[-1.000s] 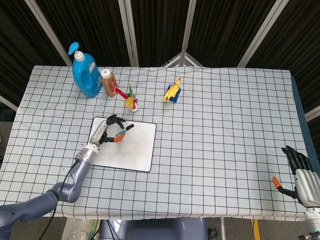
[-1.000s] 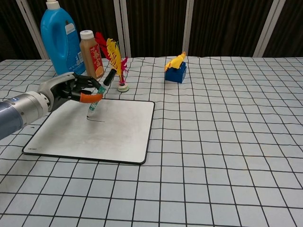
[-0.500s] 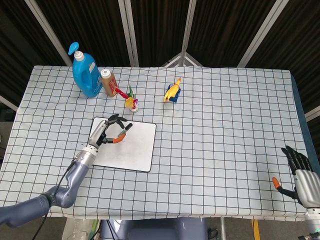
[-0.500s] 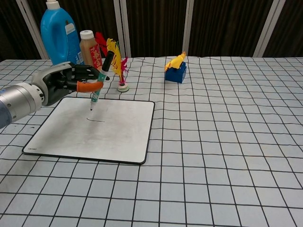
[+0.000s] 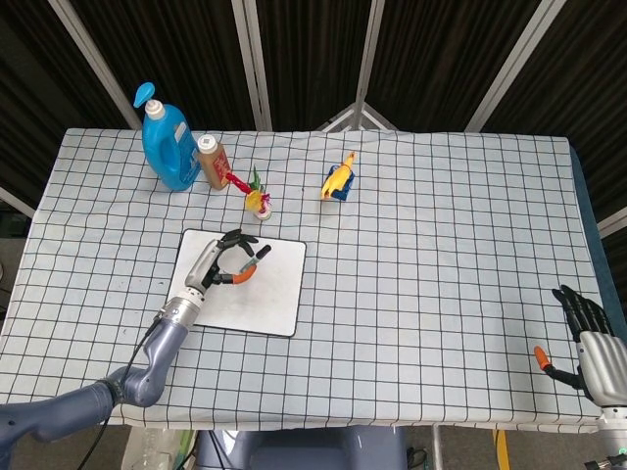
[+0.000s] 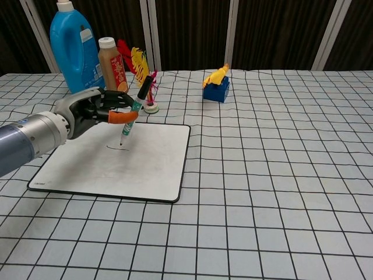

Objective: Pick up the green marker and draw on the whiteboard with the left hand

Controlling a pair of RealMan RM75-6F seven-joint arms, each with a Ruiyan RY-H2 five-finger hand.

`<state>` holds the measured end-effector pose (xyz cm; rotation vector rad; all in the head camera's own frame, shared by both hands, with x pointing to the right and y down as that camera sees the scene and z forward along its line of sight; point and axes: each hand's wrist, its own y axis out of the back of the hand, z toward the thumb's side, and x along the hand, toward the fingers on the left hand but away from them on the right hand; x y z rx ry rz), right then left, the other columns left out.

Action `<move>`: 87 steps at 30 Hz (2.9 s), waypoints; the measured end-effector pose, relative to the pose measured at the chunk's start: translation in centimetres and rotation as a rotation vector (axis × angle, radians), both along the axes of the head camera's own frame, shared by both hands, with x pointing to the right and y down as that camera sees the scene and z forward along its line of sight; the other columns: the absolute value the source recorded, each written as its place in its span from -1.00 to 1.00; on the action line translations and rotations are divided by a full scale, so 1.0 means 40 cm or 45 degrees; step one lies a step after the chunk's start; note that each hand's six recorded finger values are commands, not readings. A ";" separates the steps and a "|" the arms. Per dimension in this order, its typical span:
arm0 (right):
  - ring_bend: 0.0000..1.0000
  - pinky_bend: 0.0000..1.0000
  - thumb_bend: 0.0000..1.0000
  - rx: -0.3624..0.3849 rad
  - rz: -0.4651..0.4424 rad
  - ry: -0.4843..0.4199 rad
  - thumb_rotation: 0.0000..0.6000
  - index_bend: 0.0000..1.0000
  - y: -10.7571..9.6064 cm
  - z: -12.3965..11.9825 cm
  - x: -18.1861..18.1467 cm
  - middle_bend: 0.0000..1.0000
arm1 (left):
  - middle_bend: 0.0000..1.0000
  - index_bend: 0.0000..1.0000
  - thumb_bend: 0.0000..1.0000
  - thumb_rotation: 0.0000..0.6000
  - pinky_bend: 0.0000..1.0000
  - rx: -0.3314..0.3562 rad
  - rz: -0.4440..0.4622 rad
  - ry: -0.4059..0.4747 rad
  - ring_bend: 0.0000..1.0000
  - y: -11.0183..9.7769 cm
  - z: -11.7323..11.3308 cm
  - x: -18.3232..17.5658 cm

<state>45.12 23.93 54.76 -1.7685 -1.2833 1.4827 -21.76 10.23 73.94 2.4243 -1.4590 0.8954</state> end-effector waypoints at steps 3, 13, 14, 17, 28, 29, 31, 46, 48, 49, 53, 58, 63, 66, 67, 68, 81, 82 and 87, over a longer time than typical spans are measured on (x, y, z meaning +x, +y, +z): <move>-1.00 -1.00 -0.29 0.000 -0.001 0.000 1.00 -1.00 0.000 0.000 0.000 -1.00 | -0.49 0.53 0.08 1.00 -0.87 -0.009 0.003 0.005 -0.90 0.004 0.005 0.010; -1.00 -1.00 -0.29 -0.001 0.001 0.002 1.00 -1.00 0.001 0.000 0.000 -1.00 | -0.49 0.53 0.08 1.00 -0.87 -0.019 0.028 0.013 -0.90 0.014 0.011 0.032; -1.00 -1.00 -0.29 0.000 0.001 0.002 1.00 -1.00 0.000 0.000 0.000 -1.00 | -0.49 0.53 0.08 1.00 -0.87 -0.020 0.028 0.013 -0.90 0.014 0.012 0.032; -1.00 -1.00 -0.29 0.000 0.001 0.001 1.00 -1.00 -0.001 0.000 0.000 -1.00 | -0.49 0.53 0.08 1.00 -0.87 -0.021 0.026 0.009 -0.90 0.014 0.015 0.032; -1.00 -1.00 -0.29 0.000 0.002 0.002 1.00 -1.00 -0.001 0.000 0.000 -1.00 | -0.49 0.53 0.08 1.00 -0.87 -0.022 0.031 0.007 -0.90 0.018 0.019 0.037; -1.00 -1.00 -0.29 0.000 0.003 0.002 1.00 -1.00 -0.001 -0.001 0.001 -1.00 | -0.49 0.53 0.08 1.00 -0.87 -0.023 0.030 0.007 -0.90 0.019 0.020 0.037; -1.00 -1.00 -0.29 -0.003 0.002 0.002 1.00 -1.00 0.000 0.000 0.001 -1.00 | -0.49 0.52 0.08 1.00 -0.87 -0.024 0.031 0.007 -0.90 0.019 0.020 0.036; -1.00 -1.00 -0.29 0.002 0.004 0.007 1.00 -1.00 0.001 -0.002 0.003 -1.00 | -0.49 0.53 0.08 1.00 -0.87 -0.034 0.041 -0.003 -0.90 0.026 0.030 0.041; -1.00 -1.00 -0.29 0.001 0.005 0.008 1.00 -1.00 0.001 -0.002 0.003 -1.00 | -0.49 0.53 0.08 1.00 -0.87 -0.034 0.039 -0.007 -0.90 0.027 0.030 0.037; -1.00 -1.00 -0.29 0.001 0.005 0.008 1.00 -1.00 0.001 -0.002 0.003 -1.00 | -0.49 0.53 0.08 1.00 -0.87 -0.034 0.038 -0.010 -0.90 0.027 0.031 0.035; -1.00 -1.00 -0.29 0.002 0.002 0.009 1.00 -1.00 0.001 -0.002 0.002 -1.00 | -0.49 0.53 0.08 1.00 -0.87 -0.035 0.033 -0.020 -0.90 0.029 0.029 0.021; -1.00 -1.00 -0.29 0.005 -0.002 0.008 1.00 -1.00 0.003 -0.003 0.000 -1.00 | -0.49 0.53 0.09 1.00 -0.87 -0.039 0.028 -0.031 -0.90 0.036 0.025 0.002; -1.00 -1.00 -0.29 0.011 -0.005 0.013 1.00 -1.00 0.003 -0.004 -0.001 -1.00 | -0.49 0.53 0.09 1.00 -0.87 -0.048 0.025 -0.042 -0.90 0.053 0.019 -0.019; -1.00 -1.00 -0.29 0.012 -0.004 0.016 1.00 -1.00 0.002 -0.004 -0.001 -1.00 | -0.49 0.53 0.09 1.00 -0.87 -0.048 0.020 -0.038 -0.90 0.061 0.010 -0.029; -1.00 -1.00 -0.29 0.012 -0.004 0.018 1.00 -1.00 0.002 -0.004 -0.001 -1.00 | -0.49 0.53 0.09 1.00 -0.87 -0.048 0.019 -0.037 -0.90 0.064 0.007 -0.031; -1.00 -1.00 -0.29 0.012 -0.004 0.020 1.00 -1.00 0.002 -0.004 0.000 -1.00 | -0.49 0.53 0.09 1.00 -0.87 -0.047 0.018 -0.035 -0.90 0.067 0.002 -0.035; -1.00 -1.00 -0.29 0.015 0.002 0.027 1.00 -1.00 0.001 -0.005 -0.001 -1.00 | -0.49 0.53 0.09 1.00 -0.87 0.036 -0.024 0.048 -0.90 0.060 -0.128 -0.085; -1.00 -1.00 -0.29 0.014 0.004 0.028 1.00 -1.00 0.001 -0.005 0.000 -1.00 | -0.49 0.53 0.09 1.00 -0.87 0.048 -0.021 0.045 -0.90 0.056 -0.138 -0.089; -1.00 -1.00 -0.29 0.014 0.009 0.031 1.00 -1.00 0.001 -0.006 0.004 -1.00 | -0.49 0.53 0.09 1.00 -0.87 0.097 0.029 -0.041 -0.90 0.045 -0.158 -0.110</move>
